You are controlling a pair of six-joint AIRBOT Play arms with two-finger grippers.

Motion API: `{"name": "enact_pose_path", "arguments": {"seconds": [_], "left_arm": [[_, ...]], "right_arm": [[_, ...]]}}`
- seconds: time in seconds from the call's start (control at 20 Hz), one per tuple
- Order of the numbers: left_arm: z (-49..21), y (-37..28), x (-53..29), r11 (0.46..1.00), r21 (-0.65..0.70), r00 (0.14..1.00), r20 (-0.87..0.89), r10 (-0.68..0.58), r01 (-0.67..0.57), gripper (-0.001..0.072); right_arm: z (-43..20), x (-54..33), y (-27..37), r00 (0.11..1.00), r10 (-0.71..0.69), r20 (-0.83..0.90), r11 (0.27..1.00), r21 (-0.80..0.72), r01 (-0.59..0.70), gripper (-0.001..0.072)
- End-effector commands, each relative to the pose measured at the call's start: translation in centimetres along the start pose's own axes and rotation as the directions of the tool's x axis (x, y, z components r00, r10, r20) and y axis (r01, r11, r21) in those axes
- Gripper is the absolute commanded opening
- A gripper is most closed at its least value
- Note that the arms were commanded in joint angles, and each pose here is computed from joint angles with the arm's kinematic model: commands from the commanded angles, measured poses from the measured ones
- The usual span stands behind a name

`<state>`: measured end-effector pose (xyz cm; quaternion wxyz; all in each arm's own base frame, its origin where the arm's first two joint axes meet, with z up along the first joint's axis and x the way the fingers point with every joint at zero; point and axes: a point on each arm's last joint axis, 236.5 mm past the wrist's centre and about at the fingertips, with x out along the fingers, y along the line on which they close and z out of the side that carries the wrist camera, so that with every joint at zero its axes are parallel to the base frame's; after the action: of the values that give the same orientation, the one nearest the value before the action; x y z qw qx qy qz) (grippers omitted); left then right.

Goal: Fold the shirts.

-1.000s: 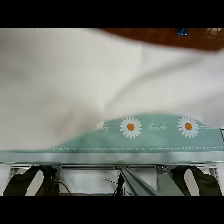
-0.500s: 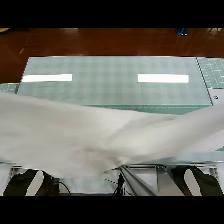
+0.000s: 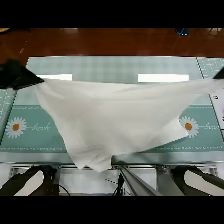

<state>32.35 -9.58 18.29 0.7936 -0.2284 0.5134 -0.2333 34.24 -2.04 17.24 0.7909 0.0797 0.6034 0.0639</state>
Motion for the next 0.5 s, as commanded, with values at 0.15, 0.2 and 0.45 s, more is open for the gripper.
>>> {"name": "enact_pose_path", "arguments": {"seconds": [0.15, 0.2, 0.45], "left_arm": [[6.1, 5.1, 8.7, 0.991, -0.001, 0.989, -0.064, -0.136, 0.136, 0.0019], [7.5, 5.9, 9.3, 0.992, 0.012, 0.991, -0.036, -0.127, 0.127, 0.0020], [13.7, 10.3, 11.8, 0.999, 0.040, 0.983, 0.181, -0.032, 0.025, 0.0019]], "right_arm": [[9.6, 14.2, 1.9, 0.998, -0.019, 0.064, 0.994, -0.106, 0.026, 0.0024], [11.2, 14.8, 2.0, 0.993, -0.019, 0.120, 0.996, -0.087, 0.029, 0.0024], [16.7, 16.6, 1.5, 0.949, -0.021, 0.313, 0.999, 0.032, 0.012, 0.0024]]}}
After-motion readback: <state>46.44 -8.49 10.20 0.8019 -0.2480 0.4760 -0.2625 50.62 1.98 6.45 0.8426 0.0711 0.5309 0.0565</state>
